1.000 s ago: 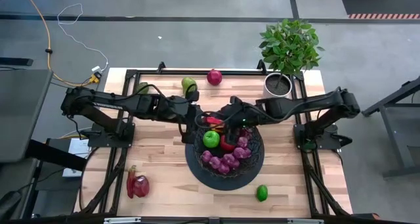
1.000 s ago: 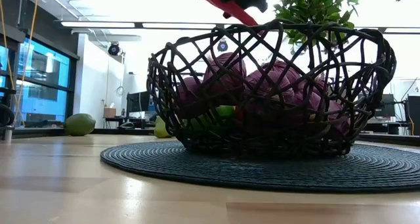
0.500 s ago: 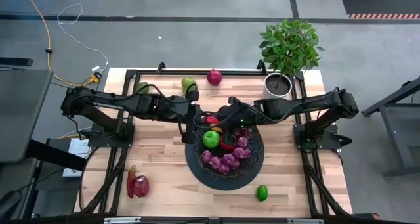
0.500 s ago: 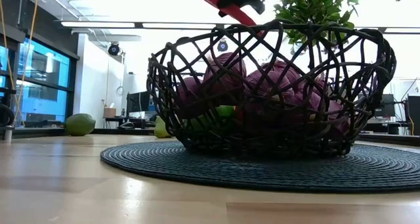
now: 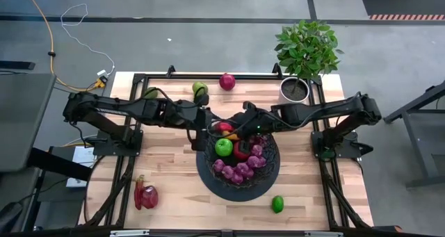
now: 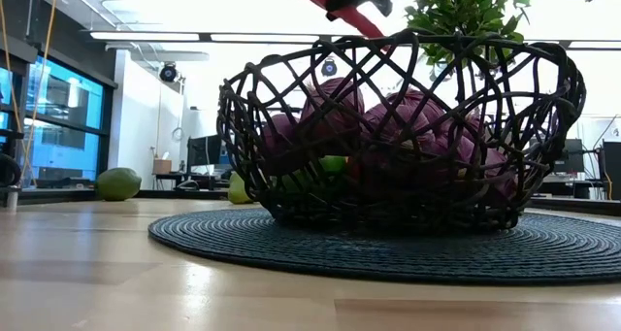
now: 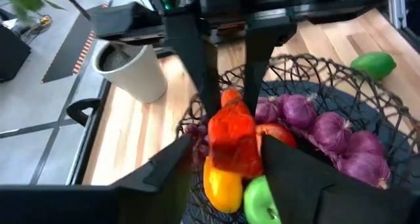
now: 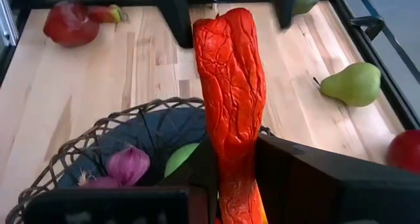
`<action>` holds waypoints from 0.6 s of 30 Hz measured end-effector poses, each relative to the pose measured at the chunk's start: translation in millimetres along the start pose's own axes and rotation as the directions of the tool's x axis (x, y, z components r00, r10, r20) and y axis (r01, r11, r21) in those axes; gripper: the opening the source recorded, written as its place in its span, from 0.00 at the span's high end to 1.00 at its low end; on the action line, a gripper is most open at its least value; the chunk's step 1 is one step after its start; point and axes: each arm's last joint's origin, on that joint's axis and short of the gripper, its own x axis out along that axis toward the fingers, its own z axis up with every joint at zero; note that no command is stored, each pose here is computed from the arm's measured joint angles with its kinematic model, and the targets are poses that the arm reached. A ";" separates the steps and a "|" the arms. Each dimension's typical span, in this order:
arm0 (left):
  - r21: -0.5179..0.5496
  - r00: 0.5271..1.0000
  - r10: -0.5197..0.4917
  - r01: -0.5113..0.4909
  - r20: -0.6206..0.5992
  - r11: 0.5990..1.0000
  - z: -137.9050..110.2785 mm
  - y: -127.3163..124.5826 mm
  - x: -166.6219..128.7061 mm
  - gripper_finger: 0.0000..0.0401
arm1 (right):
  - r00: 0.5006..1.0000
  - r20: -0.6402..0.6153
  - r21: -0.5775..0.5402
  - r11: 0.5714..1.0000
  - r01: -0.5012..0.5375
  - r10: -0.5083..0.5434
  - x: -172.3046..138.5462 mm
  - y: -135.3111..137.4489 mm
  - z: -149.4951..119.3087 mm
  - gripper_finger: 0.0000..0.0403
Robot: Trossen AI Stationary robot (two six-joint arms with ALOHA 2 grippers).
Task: Build produce basket
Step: Put the orange carrot into the basket
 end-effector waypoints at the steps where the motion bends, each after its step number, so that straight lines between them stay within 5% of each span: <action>1: -0.014 1.000 0.009 -0.009 0.006 1.000 0.9 0.8 -1.9 0.53 | 1.000 0.004 0.001 1.000 0.003 -0.003 -1.7 -1.3 0.6 0.86; 9: -0.082 0.999 0.046 -0.045 0.013 0.996 10.4 7.7 -19.8 0.33 | 0.998 -0.051 -0.022 1.000 0.021 -0.023 -17.7 -10.9 -4.5 0.87; 18: -0.300 0.999 0.029 -0.015 0.044 0.954 6.8 12.3 -47.9 0.29 | 0.970 -0.241 -0.049 0.999 0.022 -0.033 -36.6 -9.9 -24.8 0.87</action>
